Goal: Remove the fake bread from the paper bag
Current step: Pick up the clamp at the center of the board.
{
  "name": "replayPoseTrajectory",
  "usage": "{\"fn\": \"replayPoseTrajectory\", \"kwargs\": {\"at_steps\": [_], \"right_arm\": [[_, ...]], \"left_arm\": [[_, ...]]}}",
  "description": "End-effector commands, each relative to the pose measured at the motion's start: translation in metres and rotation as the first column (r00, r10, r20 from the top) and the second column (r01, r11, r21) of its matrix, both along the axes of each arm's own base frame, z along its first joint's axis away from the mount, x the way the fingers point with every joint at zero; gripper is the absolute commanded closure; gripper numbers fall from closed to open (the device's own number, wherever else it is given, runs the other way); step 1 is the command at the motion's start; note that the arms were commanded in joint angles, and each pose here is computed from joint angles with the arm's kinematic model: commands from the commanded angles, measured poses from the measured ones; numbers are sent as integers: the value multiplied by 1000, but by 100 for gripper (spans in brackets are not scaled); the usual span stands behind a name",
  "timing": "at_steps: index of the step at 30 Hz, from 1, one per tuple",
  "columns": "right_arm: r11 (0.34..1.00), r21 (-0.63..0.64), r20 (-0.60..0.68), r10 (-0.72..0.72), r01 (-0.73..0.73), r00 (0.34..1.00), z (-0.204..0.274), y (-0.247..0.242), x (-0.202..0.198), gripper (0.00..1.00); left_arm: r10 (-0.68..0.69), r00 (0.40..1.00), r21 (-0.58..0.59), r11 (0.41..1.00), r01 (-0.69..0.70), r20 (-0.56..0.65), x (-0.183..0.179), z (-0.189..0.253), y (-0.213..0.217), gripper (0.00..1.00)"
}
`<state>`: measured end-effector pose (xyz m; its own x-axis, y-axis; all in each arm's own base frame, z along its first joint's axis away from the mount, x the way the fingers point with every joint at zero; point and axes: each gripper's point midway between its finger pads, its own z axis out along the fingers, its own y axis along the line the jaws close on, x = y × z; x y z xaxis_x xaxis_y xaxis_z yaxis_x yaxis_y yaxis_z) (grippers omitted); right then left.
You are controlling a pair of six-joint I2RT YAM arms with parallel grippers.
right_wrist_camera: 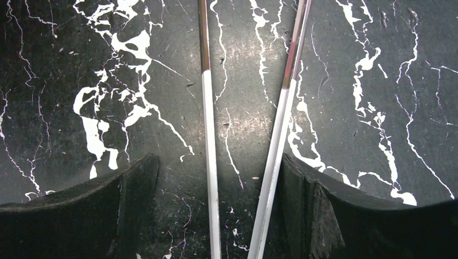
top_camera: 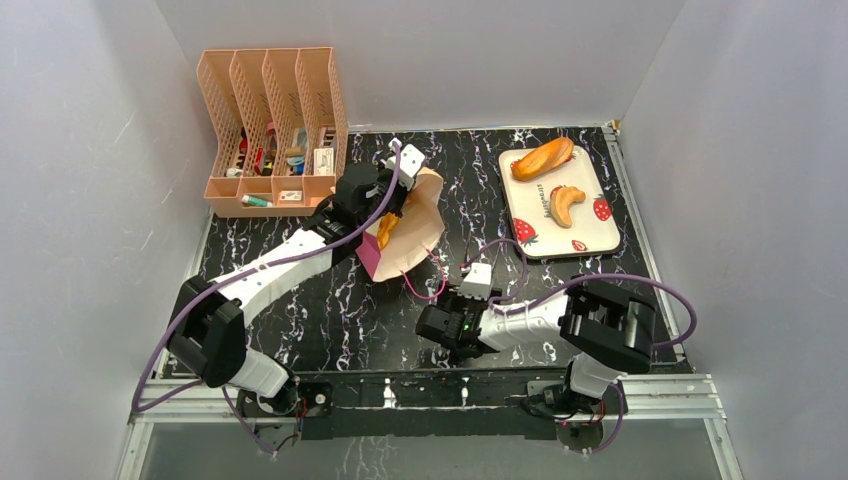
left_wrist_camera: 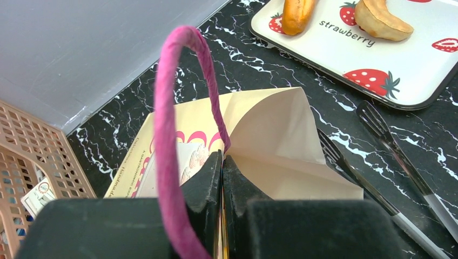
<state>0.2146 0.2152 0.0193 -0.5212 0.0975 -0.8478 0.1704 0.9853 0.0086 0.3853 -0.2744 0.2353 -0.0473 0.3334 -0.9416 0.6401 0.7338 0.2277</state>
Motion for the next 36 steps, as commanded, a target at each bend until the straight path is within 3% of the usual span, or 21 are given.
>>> {"fn": "replayPoseTrajectory", "kwargs": {"at_steps": [1, 12, 24, 36], "right_arm": [[999, 24, -37, -27, 27, 999, -21, -8, -7, 24], [995, 89, -87, -43, 50, 995, -34, -24, -25, 59], [965, 260, -2, 35, -34, 999, 37, -19, -28, 75], [939, 338, 69, 44, -65, 997, 102, -33, -29, 79]], "left_arm": [[-23, 999, -26, 999, 24, 34, -1, 12, -4, 100], [-26, 999, -25, 999, 26, 25, -1, 9, -6, 100], [-27, 1000, -5, 1000, 27, 8, -2, 2, -4, 100], [-25, 1000, 10, 1000, 25, -2, -5, -5, -2, 100]]}}
